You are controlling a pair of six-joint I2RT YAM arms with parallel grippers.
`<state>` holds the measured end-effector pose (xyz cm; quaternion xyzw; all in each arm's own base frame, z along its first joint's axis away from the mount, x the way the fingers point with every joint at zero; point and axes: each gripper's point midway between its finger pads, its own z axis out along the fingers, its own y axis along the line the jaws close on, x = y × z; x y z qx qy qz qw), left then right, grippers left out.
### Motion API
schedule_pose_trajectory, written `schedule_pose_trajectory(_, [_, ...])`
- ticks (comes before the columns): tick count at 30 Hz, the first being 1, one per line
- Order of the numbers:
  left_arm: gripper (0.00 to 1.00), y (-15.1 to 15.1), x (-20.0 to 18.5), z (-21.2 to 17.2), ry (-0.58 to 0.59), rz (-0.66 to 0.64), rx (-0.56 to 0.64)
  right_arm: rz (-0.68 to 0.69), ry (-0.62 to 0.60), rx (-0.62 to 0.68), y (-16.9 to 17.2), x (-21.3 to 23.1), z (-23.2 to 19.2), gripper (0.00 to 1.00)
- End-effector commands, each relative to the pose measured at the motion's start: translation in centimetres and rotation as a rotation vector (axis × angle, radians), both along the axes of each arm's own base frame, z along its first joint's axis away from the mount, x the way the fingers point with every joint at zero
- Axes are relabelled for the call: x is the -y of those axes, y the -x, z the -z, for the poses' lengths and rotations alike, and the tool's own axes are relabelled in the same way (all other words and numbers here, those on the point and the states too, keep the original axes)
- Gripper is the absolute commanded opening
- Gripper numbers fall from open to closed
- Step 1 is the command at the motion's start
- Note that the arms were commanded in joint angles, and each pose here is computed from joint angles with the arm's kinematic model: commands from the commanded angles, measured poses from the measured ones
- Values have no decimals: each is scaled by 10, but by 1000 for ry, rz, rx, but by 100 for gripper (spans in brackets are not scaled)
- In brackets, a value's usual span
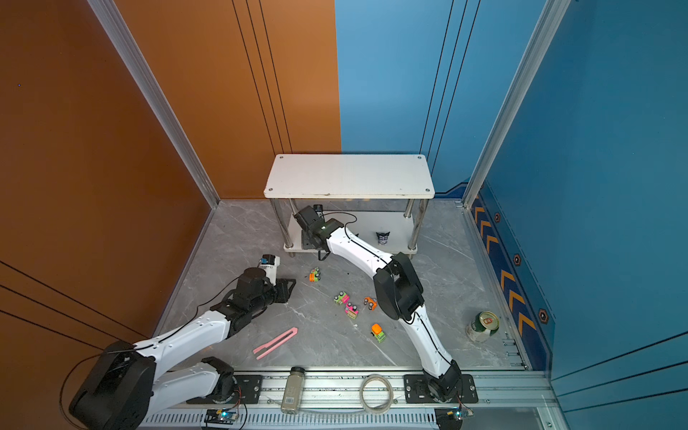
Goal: Place and organize the plastic toys onto the shelf
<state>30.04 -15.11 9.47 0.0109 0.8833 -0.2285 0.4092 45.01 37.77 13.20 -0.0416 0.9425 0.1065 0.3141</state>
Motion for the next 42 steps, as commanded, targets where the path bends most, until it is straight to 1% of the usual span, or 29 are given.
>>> schedule_pose_trajectory(1, [36,1,-4,3,-11,-5,-9,-18,-20,6,-9,-8,2,71])
schedule_pose_trajectory(7, [36,-1,-3,7,-23,-3,-19,-46,-38,-8,-13,-16,7,70])
schedule_pose_trajectory(14, [36,-3,0,10,-17,9,-30,-47,-34,-15,-13,-17,12,66])
schedule_pose_trajectory(22, [36,-3,-1,9,-17,6,-25,-48,-40,-9,-15,-19,14,56])
schedule_pose_trajectory(30, [36,-3,-1,11,-18,6,-32,-31,-11,8,-15,-14,15,51])
schedule_pose_trajectory(36, [36,-3,-1,11,-16,7,-31,6,0,36,-15,-6,10,40])
schedule_pose_trajectory(42, [36,-3,-1,10,-14,8,-29,55,-1,46,-14,4,6,34])
